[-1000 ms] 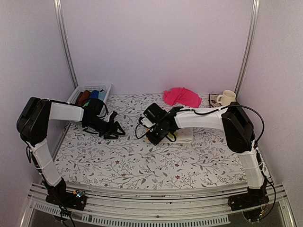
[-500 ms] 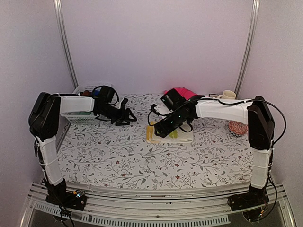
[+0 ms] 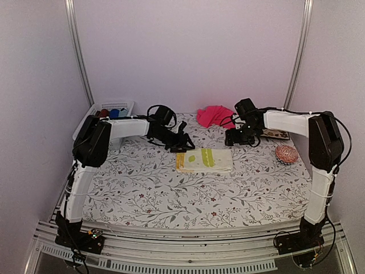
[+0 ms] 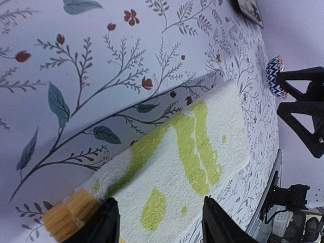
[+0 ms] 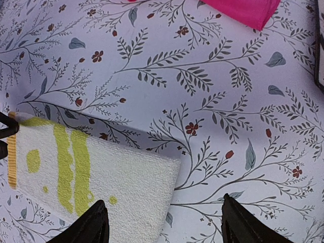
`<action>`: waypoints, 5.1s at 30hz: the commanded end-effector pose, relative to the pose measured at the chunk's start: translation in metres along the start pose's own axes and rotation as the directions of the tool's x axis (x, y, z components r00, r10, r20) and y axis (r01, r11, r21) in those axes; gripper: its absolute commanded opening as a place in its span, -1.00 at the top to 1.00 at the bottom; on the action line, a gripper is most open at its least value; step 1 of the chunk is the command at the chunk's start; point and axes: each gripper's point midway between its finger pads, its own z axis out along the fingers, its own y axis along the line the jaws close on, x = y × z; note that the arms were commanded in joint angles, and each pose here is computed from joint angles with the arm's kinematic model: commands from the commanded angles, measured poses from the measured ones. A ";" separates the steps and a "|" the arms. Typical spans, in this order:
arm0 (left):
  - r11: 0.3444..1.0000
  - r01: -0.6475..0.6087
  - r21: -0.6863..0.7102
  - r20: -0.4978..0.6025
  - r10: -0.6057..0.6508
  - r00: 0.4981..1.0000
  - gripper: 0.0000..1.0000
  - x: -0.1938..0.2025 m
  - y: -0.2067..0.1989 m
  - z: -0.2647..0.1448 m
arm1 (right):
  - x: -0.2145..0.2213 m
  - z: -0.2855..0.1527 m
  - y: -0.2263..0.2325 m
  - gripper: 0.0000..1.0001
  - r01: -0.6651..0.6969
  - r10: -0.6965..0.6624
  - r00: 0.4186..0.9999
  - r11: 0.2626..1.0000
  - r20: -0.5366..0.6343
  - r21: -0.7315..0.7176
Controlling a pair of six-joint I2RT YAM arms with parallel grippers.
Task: Roll the towels
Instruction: Adjust the towel at the center of the board, then rotate the towel at the center of the board, then roll the towel at the center of the board.
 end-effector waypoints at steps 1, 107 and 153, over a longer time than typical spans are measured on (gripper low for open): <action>0.999 -0.012 -0.047 -0.042 0.010 0.999 -0.09 0.010 0.007 0.014 | 0.019 0.019 0.006 -0.53 -0.050 0.049 0.997 0.998 -0.065 -0.022; 0.907 -0.354 -0.228 0.108 0.385 0.917 -0.93 -0.007 0.040 -0.092 | 0.028 -0.045 0.046 -0.98 0.398 -0.403 0.902 0.915 0.155 0.066; -0.031 -0.972 -0.231 0.012 0.999 -0.035 -0.77 0.126 -0.059 -0.048 | 0.070 -0.075 0.091 -0.98 0.871 -0.778 0.401 0.487 0.484 0.061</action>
